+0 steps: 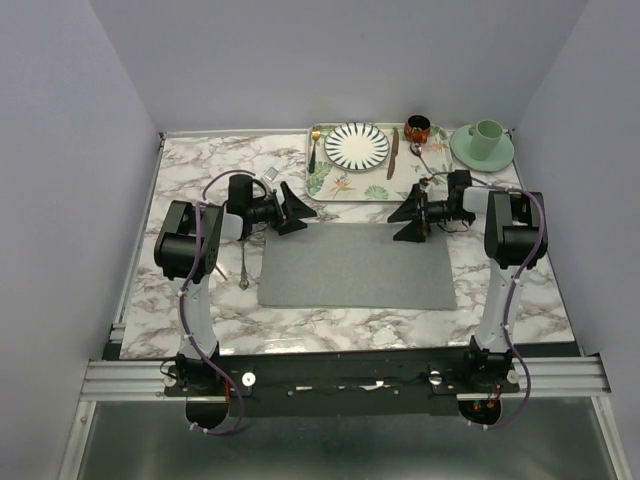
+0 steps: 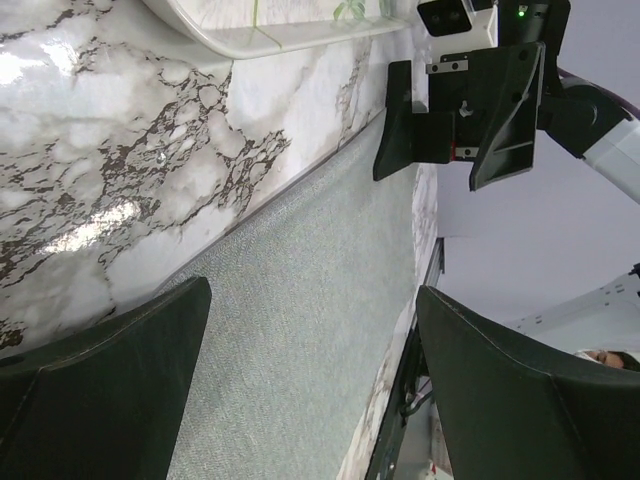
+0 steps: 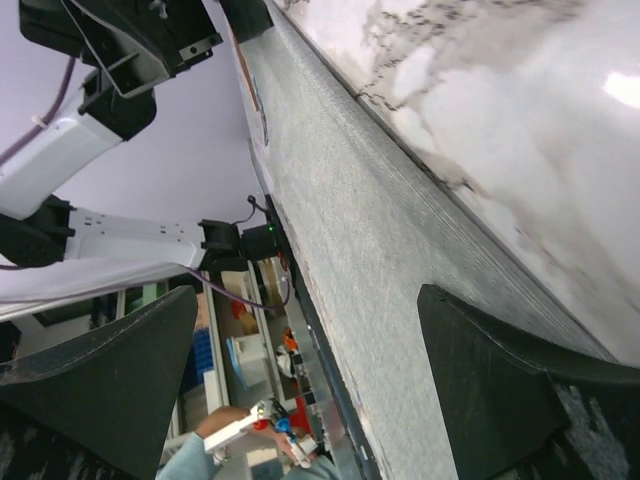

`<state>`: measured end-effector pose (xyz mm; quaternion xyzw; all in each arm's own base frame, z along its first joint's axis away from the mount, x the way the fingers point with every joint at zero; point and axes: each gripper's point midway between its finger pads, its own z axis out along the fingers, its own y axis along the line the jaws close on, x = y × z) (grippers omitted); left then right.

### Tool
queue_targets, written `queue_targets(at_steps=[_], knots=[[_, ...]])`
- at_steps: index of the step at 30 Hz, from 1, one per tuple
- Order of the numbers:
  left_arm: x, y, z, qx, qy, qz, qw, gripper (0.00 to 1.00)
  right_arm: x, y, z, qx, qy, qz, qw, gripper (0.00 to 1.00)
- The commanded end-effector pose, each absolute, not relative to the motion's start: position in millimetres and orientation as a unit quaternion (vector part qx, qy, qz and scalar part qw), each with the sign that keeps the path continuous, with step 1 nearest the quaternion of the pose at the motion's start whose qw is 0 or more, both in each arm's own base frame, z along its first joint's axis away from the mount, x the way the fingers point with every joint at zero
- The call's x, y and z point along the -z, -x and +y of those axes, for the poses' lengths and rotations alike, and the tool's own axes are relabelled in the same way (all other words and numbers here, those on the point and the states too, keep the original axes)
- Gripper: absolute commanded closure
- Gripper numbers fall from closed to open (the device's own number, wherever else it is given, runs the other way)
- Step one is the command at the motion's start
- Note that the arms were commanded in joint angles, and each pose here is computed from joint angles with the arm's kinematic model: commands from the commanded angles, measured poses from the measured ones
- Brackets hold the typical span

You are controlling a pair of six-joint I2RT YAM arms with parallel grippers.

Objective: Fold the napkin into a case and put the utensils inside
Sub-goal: Smooth out the rectangle-folded napkin at the center of the board.

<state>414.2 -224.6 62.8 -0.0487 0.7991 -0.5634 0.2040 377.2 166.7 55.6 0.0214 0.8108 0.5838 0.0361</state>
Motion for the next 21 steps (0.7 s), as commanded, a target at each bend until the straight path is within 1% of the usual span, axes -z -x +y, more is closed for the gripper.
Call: queue_targets(at_steps=[1, 5, 15, 18, 19, 20, 21], knots=[[-32, -407, -213, 0.541, 0.071, 0.818, 0.181, 0.01, -39, -375, 133, -0.568, -0.078, 0.819, 0.026, 0.0], [-30, -408, -209, 0.538, 0.069, 0.821, 0.181, 0.01, -37, -386, 101, -0.567, -0.109, 0.815, 0.039, 0.0], [-22, -411, -202, 0.533, 0.075, 0.825, 0.173, 0.01, -41, -395, 74, -0.545, -0.161, 0.822, 0.04, 0.0], [-29, -420, -210, 0.534, 0.047, 0.824, 0.186, 0.01, -42, -398, 68, -0.525, -0.156, 0.835, 0.056, 0.0], [-43, -433, -213, 0.532, 0.025, 0.821, 0.207, 0.01, -47, -398, 68, -0.524, -0.149, 0.836, 0.063, 0.01], [-51, -439, -217, 0.525, 0.004, 0.822, 0.22, 0.01, -54, -400, 68, -0.529, -0.141, 0.834, 0.072, 0.02], [-62, -439, -221, 0.518, -0.008, 0.827, 0.219, 0.01, -61, -401, 69, -0.533, -0.133, 0.832, 0.08, 0.05]])
